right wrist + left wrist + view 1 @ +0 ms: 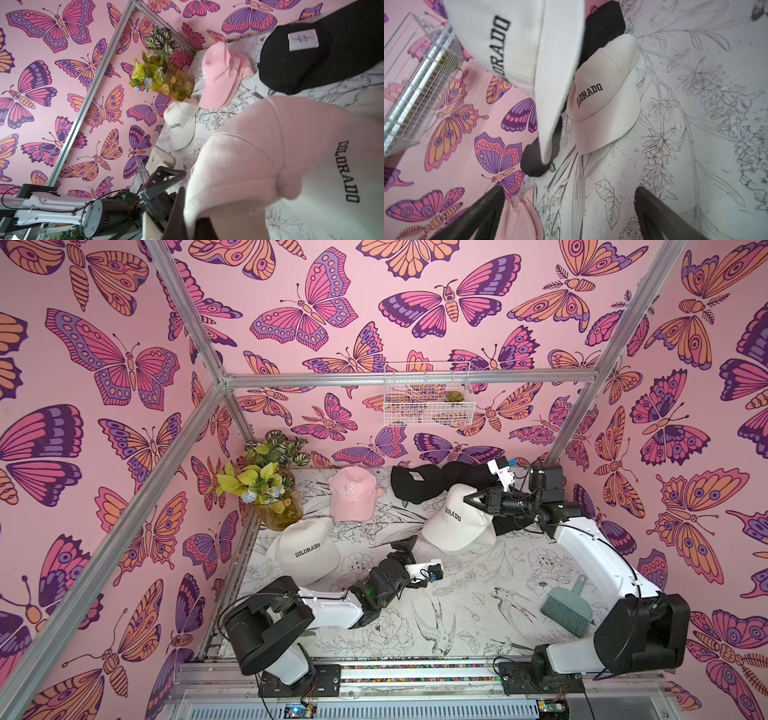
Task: Stack the baseball caps by color
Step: Place the baseball cap at the center of the board.
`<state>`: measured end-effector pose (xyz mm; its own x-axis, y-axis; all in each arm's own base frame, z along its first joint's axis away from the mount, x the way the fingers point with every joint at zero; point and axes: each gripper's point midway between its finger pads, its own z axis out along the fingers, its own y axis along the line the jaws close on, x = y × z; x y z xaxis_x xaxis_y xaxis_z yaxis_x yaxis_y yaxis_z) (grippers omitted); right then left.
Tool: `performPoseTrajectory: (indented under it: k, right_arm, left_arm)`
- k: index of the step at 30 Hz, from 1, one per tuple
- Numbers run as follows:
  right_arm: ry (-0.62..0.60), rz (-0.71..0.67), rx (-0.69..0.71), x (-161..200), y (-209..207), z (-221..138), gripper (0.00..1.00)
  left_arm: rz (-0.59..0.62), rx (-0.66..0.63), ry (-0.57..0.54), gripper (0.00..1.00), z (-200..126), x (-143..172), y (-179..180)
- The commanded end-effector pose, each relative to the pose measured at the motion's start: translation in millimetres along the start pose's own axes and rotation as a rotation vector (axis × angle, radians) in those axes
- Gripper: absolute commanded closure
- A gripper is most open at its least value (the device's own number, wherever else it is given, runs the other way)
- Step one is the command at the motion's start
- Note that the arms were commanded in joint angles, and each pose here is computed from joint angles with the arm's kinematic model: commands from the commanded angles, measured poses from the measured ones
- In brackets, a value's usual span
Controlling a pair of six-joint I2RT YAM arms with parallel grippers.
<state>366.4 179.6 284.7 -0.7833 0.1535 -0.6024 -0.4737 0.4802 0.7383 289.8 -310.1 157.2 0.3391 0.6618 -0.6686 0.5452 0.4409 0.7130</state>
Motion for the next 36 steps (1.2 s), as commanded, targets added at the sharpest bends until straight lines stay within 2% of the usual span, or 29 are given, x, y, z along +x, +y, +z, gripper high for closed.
performPoseTrajectory:
  k: [1, 4, 7, 11, 13, 16, 20, 29, 33, 35, 36]
  right_arm:
    - [-0.025, -0.097, -0.027, -8.9, 3.4, 14.3, 1.00]
    - [0.030, -0.183, 0.017, 2.9, 0.0, 27.0, 1.00]
    - [0.086, -0.260, 0.012, 17.9, 4.1, 38.7, 1.00]
    - [0.182, -0.359, -0.086, 51.0, 26.6, 57.9, 1.00]
    - [0.235, -0.404, -0.144, 70.0, 39.2, 66.8, 1.00]
    - [0.307, -0.424, -0.223, 94.7, 52.9, 78.1, 1.00]
    - [0.387, -0.372, -0.284, 122.4, 54.5, 95.2, 1.00]
    - [0.474, -0.291, -0.317, 158.3, 34.2, 118.1, 1.00]
    - [0.515, -0.295, -0.292, 173.6, 18.8, 119.1, 1.00]
    - [0.561, -0.288, -0.264, 184.2, 7.4, 116.3, 0.94]
    - [0.588, -0.286, -0.243, 189.2, 0.0, 114.4, 0.86]
  left_arm:
    - [-0.381, 0.053, 0.064, 0.00, -16.0, 17.8, 0.2]
    - [-0.650, 0.097, 0.113, 0.00, -28.4, 33.9, 10.6]
    - [-0.948, 0.094, 0.116, 0.00, -43.2, 49.1, 38.5]
    - [-1.396, 0.131, 0.286, 0.00, -44.7, 93.3, 70.2]
    - [-1.542, 0.165, 0.336, 0.00, -39.4, 107.8, 77.7]
    - [-1.700, 0.183, 0.343, 0.00, -32.5, 118.3, 89.4]
    - [-1.769, 0.178, 0.326, 0.00, -28.8, 121.2, 98.5]
    - [-1.752, 0.109, 0.326, 0.00, -38.1, 126.7, 100.3]
    - [-1.746, 0.076, 0.369, 0.00, -47.0, 131.6, 95.8]
    - [-1.739, 0.068, 0.392, 0.00, -52.8, 133.0, 91.5]
    - [-1.735, 0.075, 0.406, 0.00, -55.7, 133.7, 86.5]
